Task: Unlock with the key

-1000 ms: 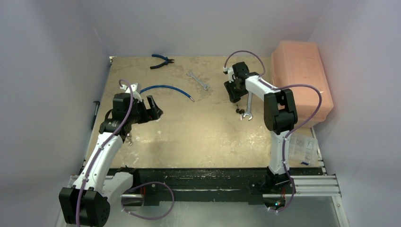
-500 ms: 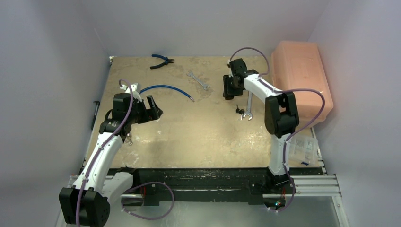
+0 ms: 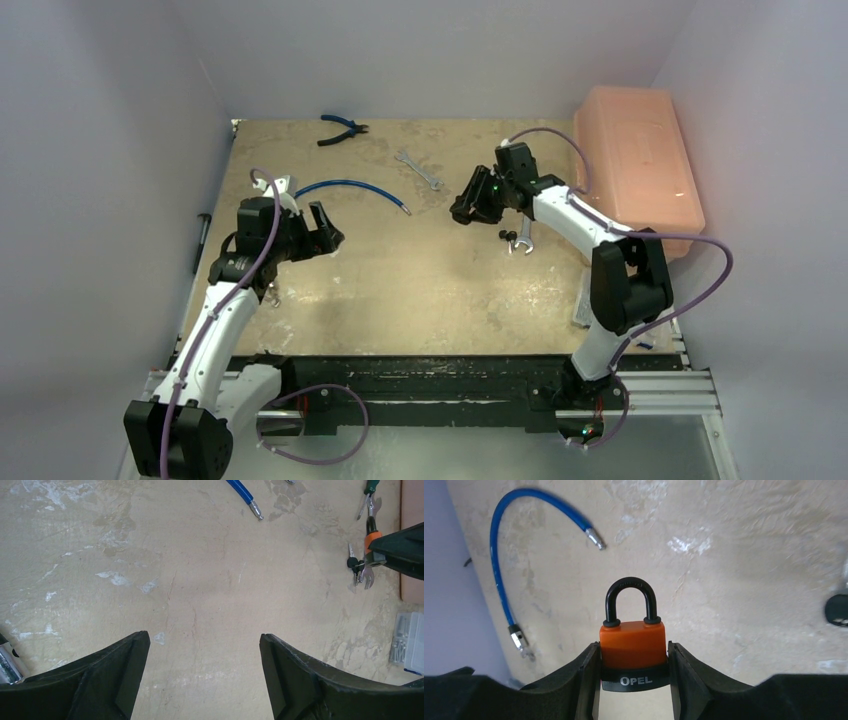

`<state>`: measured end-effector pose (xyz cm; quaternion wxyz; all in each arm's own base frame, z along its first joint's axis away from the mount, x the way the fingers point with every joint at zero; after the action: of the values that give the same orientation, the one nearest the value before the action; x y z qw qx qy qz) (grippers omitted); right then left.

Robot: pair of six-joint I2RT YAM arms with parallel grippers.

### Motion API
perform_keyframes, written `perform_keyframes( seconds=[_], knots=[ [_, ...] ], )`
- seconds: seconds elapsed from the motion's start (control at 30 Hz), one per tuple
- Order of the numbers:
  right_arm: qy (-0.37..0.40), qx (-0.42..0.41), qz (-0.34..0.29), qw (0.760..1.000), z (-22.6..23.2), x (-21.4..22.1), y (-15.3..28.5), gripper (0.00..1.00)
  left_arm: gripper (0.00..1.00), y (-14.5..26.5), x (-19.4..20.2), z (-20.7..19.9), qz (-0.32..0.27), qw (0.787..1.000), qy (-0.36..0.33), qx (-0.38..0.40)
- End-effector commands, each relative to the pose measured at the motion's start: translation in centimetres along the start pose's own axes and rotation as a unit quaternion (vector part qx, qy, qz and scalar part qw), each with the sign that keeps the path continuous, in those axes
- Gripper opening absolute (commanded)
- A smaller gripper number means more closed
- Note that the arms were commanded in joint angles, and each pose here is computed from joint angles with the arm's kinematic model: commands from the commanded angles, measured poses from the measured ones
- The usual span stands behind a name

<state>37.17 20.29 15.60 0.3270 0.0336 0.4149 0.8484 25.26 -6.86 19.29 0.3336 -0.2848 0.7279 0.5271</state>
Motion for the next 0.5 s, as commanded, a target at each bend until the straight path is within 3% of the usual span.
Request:
perform_keyframes(
  seconds=[0.0,0.2,0.47],
  knots=[
    [-0.03,-0.098,0.024,0.994,3.4,0.9,1.1,0.0,0.86,0.4,-0.8,-0.4,-0.025,1.0,-0.013,0.01],
    [-0.002,-0.085,0.035,0.996,2.9,3.3,0.2,0.0,0.86,0.5,-0.9,-0.4,-0.029,0.999,-0.013,0.01],
    [0.127,-0.049,0.043,0.99,2.7,9.6,-2.6,0.0,0.86,0.8,-1.1,-0.5,-0.035,0.999,-0.014,0.01]
  ],
)
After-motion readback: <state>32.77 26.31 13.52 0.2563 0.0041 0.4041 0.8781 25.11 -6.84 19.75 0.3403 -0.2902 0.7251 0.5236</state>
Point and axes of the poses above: each gripper's point midway between its finger pads, its own y axis back along the fingers, its own z axis along the line the jaws close on, x = y × z, the point moved 4 cm from there along y, back along the fingers, and after that the axes turned 15 degrees about -y, right-handed, at the moved point
